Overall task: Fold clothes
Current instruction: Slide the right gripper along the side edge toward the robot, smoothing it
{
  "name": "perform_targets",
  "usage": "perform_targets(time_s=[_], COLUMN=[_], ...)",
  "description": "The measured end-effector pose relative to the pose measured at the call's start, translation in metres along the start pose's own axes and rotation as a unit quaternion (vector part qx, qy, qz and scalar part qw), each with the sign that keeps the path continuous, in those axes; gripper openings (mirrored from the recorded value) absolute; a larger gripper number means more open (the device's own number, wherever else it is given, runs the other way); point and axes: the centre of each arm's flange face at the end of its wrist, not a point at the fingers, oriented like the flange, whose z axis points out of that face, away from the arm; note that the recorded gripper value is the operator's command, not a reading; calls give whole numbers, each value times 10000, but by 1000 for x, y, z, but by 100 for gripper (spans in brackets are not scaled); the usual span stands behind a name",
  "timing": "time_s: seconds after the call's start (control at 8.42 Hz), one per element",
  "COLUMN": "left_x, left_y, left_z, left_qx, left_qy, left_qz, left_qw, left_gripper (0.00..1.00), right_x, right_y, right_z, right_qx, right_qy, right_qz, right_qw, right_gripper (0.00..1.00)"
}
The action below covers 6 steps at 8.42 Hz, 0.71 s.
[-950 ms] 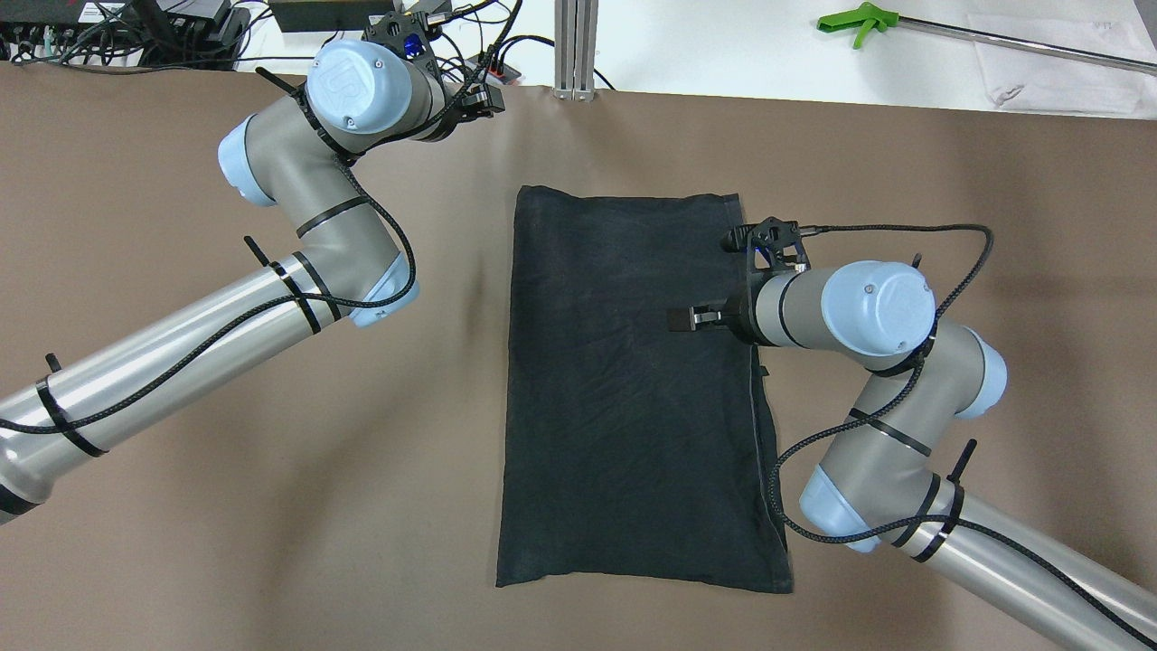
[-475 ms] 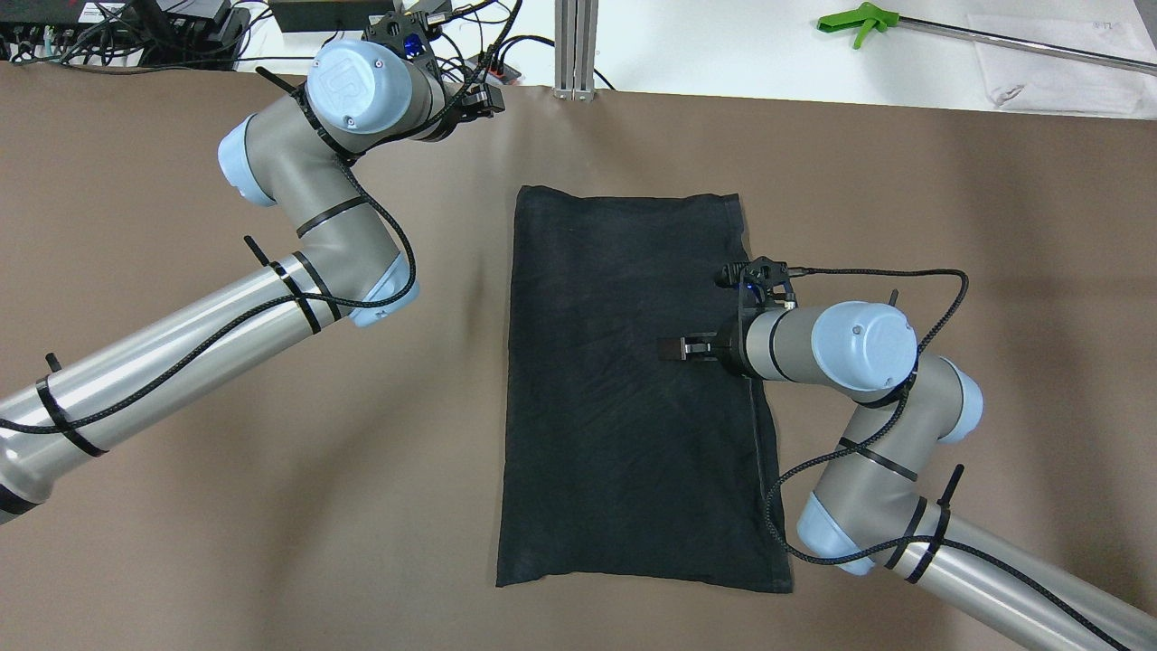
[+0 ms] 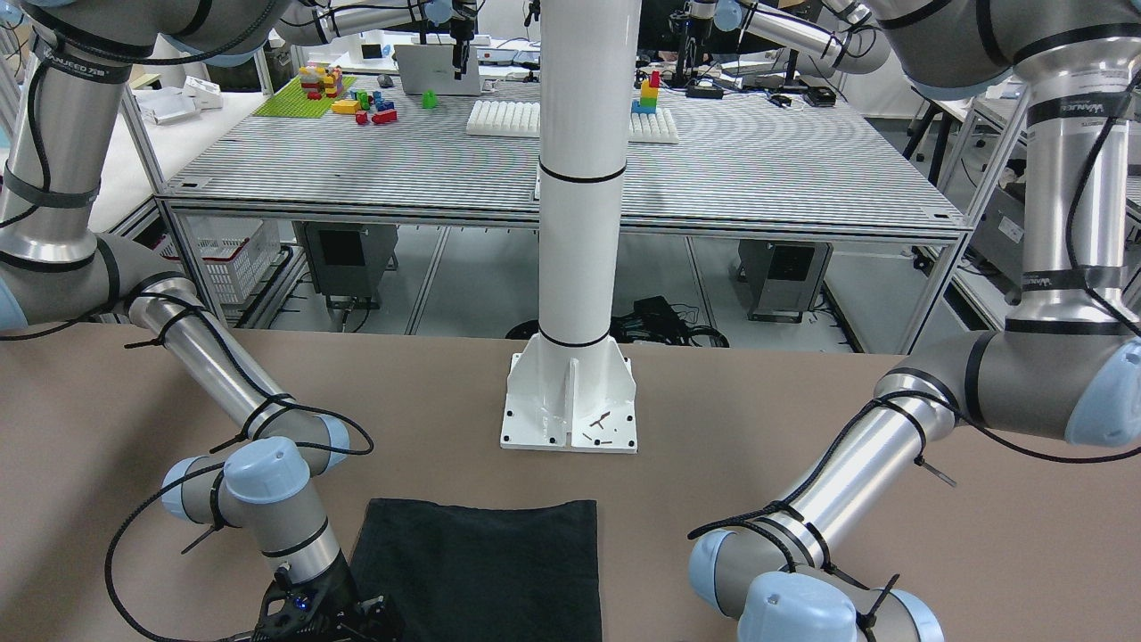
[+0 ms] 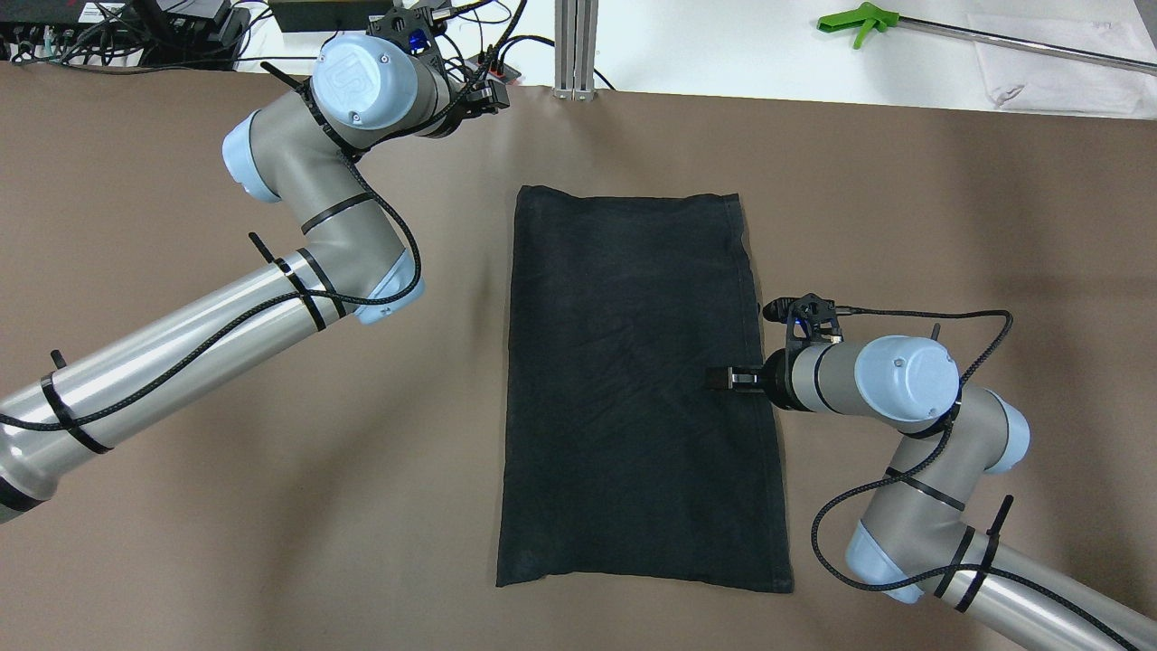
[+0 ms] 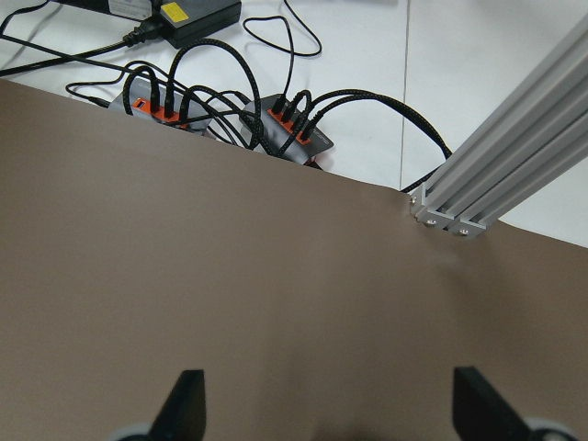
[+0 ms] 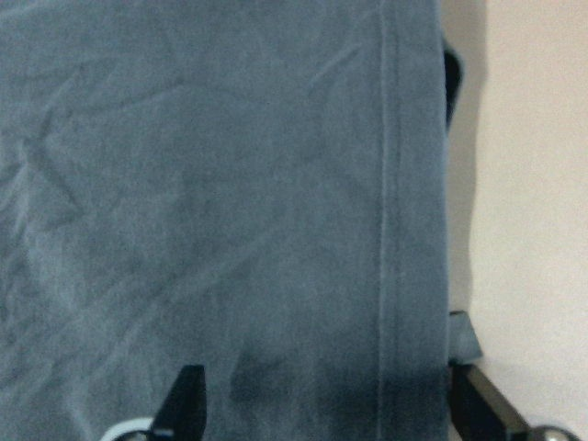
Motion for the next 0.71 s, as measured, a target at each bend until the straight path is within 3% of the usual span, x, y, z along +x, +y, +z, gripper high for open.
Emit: perform_targets(time_s=[0.12, 0.48, 0.71], left_x=[2, 6, 8], left_y=[-1, -2, -2], left_z=[-1, -3, -4], left_qx=[5, 15, 15], left_qy=[9, 40, 57], left_qz=[2, -2, -3], left_qw=[10000, 10000, 10000], left_gripper=[95, 95, 95], right_x=[0, -17, -13], right_y=[3, 6, 9], right_z=[-5, -48, -73], right_qx=[-48, -437, -480], right_qy=[-50, -536, -689], right_qz=[142, 306, 304], right_qw=[9999, 9971, 9960], right_gripper=[94, 94, 94])
